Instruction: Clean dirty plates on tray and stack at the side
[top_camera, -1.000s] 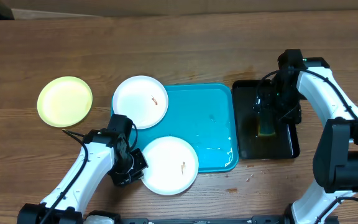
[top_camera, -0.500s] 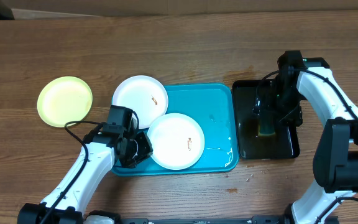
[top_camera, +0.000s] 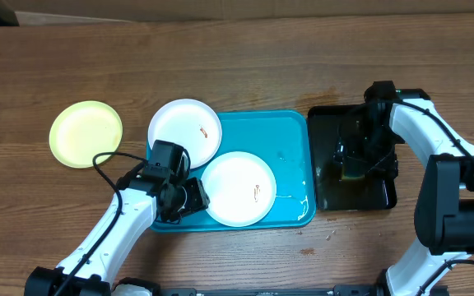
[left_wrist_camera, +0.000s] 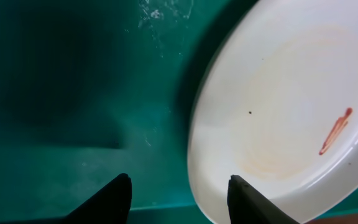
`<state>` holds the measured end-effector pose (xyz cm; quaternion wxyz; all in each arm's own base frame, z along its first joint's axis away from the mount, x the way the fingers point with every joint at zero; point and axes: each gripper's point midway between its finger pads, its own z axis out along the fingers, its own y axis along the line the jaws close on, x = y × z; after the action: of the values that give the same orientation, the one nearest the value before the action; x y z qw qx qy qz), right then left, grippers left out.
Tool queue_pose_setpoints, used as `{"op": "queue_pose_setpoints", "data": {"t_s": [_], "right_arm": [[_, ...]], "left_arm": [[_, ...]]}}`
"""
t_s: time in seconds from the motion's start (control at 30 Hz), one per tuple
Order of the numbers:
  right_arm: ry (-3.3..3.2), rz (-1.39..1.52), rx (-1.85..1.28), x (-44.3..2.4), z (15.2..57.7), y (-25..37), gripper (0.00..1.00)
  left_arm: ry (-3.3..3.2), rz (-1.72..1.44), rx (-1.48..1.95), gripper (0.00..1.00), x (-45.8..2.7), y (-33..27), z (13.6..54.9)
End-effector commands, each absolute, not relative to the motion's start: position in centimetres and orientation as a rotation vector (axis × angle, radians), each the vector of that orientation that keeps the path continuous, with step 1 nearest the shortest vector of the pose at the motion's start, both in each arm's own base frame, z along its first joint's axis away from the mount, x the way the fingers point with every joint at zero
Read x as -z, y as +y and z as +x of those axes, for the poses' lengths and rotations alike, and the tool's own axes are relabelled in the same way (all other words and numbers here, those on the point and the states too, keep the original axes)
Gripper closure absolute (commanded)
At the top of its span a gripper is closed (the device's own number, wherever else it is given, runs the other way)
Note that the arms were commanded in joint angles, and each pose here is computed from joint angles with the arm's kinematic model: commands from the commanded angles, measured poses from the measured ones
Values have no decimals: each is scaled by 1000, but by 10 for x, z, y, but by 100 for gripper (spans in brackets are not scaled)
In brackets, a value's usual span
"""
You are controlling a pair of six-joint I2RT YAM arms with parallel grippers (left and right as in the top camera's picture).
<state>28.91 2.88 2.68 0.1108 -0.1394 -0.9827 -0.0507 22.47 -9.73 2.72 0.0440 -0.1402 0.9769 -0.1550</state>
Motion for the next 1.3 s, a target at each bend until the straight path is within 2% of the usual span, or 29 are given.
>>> {"op": "queue_pose_setpoints", "data": {"t_s": [0.0,0.2,0.23,0.3,0.33,0.4,0.43,0.5,0.53,0.57,0.63,0.7,0.83,0.9,0.97,1.0,1.03,1.07,1.1,1.13,1.17,1.23,1.27], "right_arm": [[-2882,-475,130,-33,286,27,7],[-2920,-468,139,-12,287,28,7],[-2930,-470,144,-8,287,28,12],[-2935,-470,146,-1,285,28,73],[-2934,-469,145,-1,284,28,96],[-2923,-468,151,-5,284,30,96],[-2914,-465,168,-11,285,32,90],[-2903,-476,183,-24,289,32,38],[-2901,-477,182,-30,292,31,24],[-2909,-472,180,-37,296,31,15],[-2945,-471,171,-43,307,29,7],[-3003,-474,155,-43,320,25,0],[-3089,-479,155,-34,338,23,0],[-3090,-477,156,-27,336,24,1],[-3074,-476,161,-20,329,25,7],[-3070,-474,165,-17,327,25,12],[-3071,-474,166,-13,326,25,23],[-3075,-474,166,-11,325,25,53],[-3081,-475,168,-10,326,25,71],[-3088,-476,172,-10,328,25,75],[-3092,-476,174,-10,329,25,67],[-3085,-476,172,-11,328,25,12],[-3069,-474,167,-10,324,25,0]], "left_arm": [[2939,-360,368,46,-31,-88,240],[2901,-357,332,49,-32,-84,249],[2902,-356,340,50,-32,-85,248],[2903,-352,349,50,-32,-87,248],[2903,-348,349,50,-32,-88,248],[2901,-319,343,50,-32,-90,248],[2899,-309,335,50,-32,-91,248],[2896,-284,316,49,-32,-93,248],[2894,-269,314,49,-32,-95,248],[2890,-251,317,48,-32,-98,248],[2884,-224,324,48,-33,-103,249],[2881,-199,308,48,-33,-106,248],[2874,-169,232,47,-30,-104,248],[2880,-165,197,47,-27,-101,248],[2894,-166,184,46,-23,-101,247],[2903,-167,180,46,-21,-100,246],[2911,-167,175,47,-18,-100,246],[2918,-168,171,48,-16,-100,246],[2923,-168,168,49,-13,-100,246],[2926,-169,168,50,-10,-101,247],[2929,-168,170,51,-7,-102,248],[2929,-167,170,64,-2,-103,251],[2930,-167,169,68,0,-104,252]]}}
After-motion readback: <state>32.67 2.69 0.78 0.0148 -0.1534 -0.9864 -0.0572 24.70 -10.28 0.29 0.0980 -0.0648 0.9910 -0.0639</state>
